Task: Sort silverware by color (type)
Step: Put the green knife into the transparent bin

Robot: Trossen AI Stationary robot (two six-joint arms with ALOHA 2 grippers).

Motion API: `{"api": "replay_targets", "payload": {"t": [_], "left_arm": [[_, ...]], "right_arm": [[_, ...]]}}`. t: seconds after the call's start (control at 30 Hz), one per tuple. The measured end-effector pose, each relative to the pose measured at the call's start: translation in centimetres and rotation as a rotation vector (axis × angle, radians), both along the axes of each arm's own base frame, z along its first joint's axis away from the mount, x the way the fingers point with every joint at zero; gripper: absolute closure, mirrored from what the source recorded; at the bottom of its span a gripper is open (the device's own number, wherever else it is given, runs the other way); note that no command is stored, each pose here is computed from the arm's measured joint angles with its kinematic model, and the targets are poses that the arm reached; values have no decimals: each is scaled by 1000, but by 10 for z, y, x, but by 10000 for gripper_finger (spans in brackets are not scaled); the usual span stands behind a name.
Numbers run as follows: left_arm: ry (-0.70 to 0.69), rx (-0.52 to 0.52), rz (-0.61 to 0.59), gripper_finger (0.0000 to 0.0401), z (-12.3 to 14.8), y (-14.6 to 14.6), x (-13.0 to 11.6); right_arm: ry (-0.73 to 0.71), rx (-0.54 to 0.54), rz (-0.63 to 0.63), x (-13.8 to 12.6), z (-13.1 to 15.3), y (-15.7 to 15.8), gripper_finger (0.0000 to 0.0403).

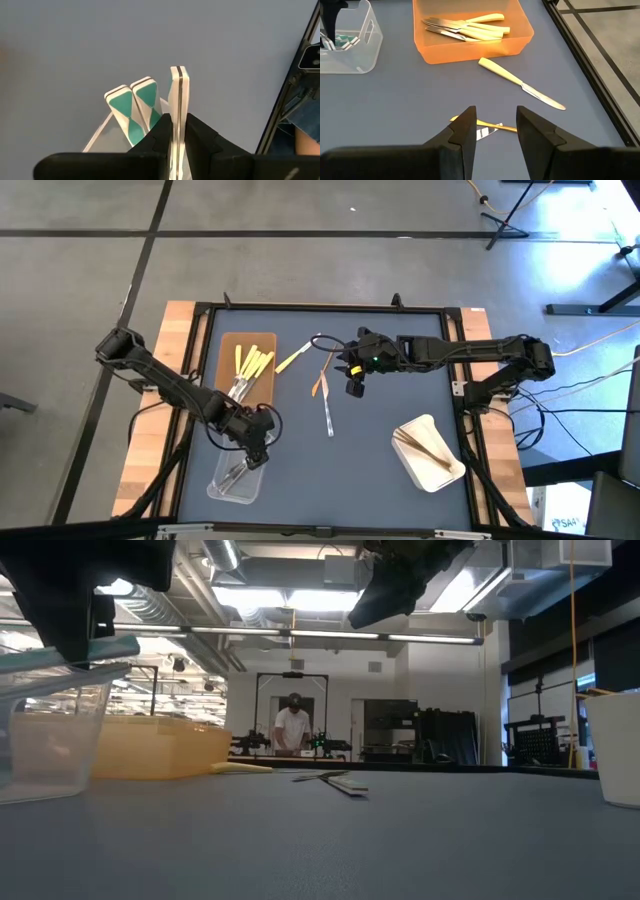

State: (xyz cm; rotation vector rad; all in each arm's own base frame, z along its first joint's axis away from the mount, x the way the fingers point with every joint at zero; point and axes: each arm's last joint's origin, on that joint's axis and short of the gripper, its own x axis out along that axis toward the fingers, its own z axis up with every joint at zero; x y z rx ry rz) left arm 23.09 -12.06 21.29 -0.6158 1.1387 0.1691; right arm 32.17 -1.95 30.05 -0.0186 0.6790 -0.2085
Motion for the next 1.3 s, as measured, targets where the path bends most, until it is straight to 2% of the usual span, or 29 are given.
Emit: {"api": "replay_targets", "payload": {"t": [0.17,0.5,0.77,1.3], "left_arm": [[1,0,0,365,0,0,0],[0,4,0,301,-1,0,0],[1,0,-2,269,0,0,0],[13,-34,18,261,0,0,0]], "right_arm": [[0,0,0,0,0,0,276],[0,0,0,0,0,0,276],[0,0,0,0,0,0,276],[0,2,-2,0,0,0,276]]}}
